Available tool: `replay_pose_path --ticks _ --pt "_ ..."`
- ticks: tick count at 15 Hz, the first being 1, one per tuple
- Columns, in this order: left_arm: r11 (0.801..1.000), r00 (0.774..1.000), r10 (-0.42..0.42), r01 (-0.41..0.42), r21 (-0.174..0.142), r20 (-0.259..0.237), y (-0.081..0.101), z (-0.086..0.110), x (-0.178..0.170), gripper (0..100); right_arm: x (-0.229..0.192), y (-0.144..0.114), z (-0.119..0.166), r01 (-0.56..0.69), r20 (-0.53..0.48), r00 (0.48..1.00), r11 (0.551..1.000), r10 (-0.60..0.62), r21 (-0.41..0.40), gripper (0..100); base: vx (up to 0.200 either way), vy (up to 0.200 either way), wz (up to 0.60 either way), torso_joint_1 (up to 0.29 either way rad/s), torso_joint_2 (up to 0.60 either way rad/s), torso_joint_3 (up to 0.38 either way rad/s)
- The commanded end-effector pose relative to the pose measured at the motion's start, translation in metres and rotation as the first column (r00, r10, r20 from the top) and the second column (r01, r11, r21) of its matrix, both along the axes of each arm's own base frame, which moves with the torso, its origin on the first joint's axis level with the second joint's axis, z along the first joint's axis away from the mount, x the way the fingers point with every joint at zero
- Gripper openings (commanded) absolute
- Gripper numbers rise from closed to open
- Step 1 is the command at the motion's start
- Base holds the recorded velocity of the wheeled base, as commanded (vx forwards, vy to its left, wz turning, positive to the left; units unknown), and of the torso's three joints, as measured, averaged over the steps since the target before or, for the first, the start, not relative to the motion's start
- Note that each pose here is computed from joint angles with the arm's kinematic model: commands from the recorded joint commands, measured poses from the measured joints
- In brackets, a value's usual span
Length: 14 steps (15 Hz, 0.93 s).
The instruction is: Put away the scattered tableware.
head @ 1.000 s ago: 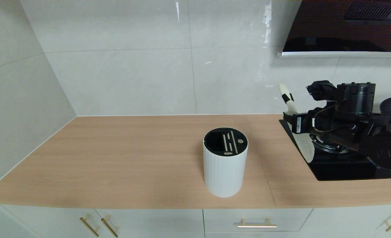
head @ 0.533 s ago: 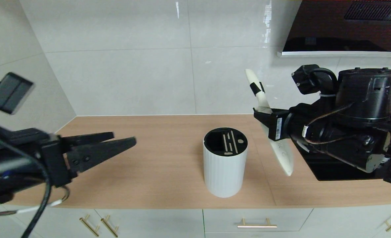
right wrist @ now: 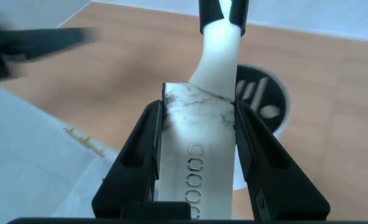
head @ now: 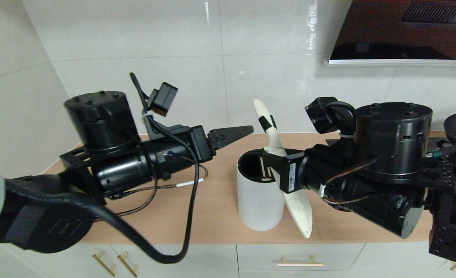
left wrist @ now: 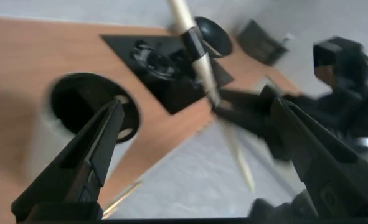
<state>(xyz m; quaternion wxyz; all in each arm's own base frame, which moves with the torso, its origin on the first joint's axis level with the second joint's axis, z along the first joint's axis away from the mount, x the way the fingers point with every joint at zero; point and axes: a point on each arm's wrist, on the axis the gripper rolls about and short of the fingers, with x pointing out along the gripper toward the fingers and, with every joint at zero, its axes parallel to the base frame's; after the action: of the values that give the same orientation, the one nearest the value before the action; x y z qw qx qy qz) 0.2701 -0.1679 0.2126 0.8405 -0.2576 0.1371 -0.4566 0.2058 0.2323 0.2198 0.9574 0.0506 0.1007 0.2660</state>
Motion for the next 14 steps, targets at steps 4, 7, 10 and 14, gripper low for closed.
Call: replay_pose_path --ticks 4,7,10,14 --pt "0.999 0.998 -0.054 0.054 0.003 -0.025 -0.031 -0.013 0.016 100 -0.012 0.013 -0.006 -0.044 -0.015 0.999 0.999 0.044 -0.008 0 0.0 0.0 0.0 0.0 0.0 0.0" --pt "0.999 0.999 -0.051 0.051 -0.004 -0.015 -0.033 -0.011 0.019 100 -0.022 0.018 -0.008 -0.079 -0.021 0.997 0.997 0.079 -0.015 0 0.0 0.0 0.0 0.0 0.0 0.0" --pt "0.999 0.999 -0.049 0.049 0.0 -0.023 -0.035 -0.014 0.021 100 -0.025 0.019 -0.011 -0.087 -0.026 0.996 0.996 0.086 -0.023 0 0.0 0.0 0.0 0.0 0.0 0.0" --pt "0.999 0.998 -0.054 0.054 0.0 -0.022 -0.036 -0.013 0.019 100 -0.024 0.019 -0.011 -0.087 -0.027 0.996 0.996 0.086 -0.024 0 0.0 0.0 0.0 0.0 0.0 0.0"
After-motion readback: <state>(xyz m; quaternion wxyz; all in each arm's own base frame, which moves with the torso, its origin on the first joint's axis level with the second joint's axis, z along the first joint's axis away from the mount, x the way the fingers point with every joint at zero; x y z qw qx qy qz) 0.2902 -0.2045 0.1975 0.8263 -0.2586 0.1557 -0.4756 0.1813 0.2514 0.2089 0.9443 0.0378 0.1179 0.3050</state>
